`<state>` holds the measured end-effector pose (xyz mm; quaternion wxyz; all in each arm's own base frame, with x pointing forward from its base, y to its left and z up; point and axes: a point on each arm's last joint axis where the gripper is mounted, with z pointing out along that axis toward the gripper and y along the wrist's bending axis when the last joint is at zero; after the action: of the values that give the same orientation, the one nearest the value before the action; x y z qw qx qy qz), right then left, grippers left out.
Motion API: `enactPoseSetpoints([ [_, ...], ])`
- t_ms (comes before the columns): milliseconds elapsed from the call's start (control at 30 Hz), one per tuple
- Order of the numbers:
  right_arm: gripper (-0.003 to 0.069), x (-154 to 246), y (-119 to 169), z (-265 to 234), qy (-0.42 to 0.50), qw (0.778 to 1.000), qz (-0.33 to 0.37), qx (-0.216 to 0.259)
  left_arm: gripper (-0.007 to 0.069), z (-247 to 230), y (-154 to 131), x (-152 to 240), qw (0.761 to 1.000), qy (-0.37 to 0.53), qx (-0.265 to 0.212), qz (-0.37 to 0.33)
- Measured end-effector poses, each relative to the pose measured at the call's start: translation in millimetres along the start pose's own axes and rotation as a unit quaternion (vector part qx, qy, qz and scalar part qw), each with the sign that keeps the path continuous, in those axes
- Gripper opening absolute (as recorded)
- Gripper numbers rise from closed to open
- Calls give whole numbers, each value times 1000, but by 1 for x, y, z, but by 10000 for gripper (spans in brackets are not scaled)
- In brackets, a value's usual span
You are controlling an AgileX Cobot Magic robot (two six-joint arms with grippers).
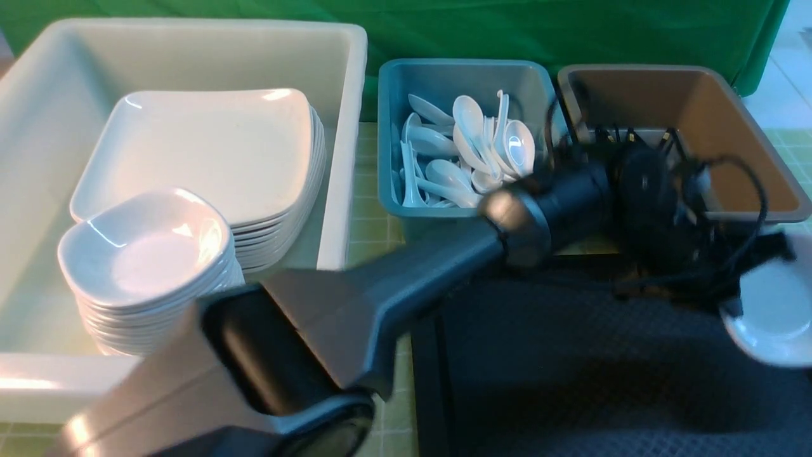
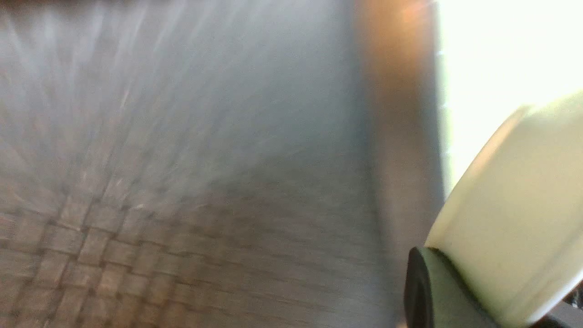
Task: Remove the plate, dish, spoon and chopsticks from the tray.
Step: Use the left arm to put the small plate into the large storage box on the left
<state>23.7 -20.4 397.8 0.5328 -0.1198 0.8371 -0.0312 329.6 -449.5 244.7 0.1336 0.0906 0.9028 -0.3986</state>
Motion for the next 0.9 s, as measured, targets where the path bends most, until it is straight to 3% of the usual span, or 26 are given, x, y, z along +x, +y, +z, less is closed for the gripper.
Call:
enactPoseSetpoints([
  [233,97,-3,0,0,-18,1000,-7,-2,3,-138,-44,-34,993,-73,13,90],
  [400,103,-10,1,-1,-54,999,-3,-6,3,-263,-38,-47,973,-146,-97,148],
  [600,110,-13,1,-1,-69,998,6,-8,3,-366,-20,-40,956,-225,-133,133],
  [733,116,-15,2,-1,-81,997,7,-10,3,-398,18,-18,957,-212,-176,91],
  [800,118,-16,2,-1,-90,996,7,-11,3,-408,67,3,956,-182,-227,28],
  [867,120,-17,2,-2,-93,996,7,-11,3,-413,84,11,954,-175,-244,5],
  [900,123,-18,2,-2,-100,995,7,-12,3,-421,111,25,949,-168,-267,-31],
])
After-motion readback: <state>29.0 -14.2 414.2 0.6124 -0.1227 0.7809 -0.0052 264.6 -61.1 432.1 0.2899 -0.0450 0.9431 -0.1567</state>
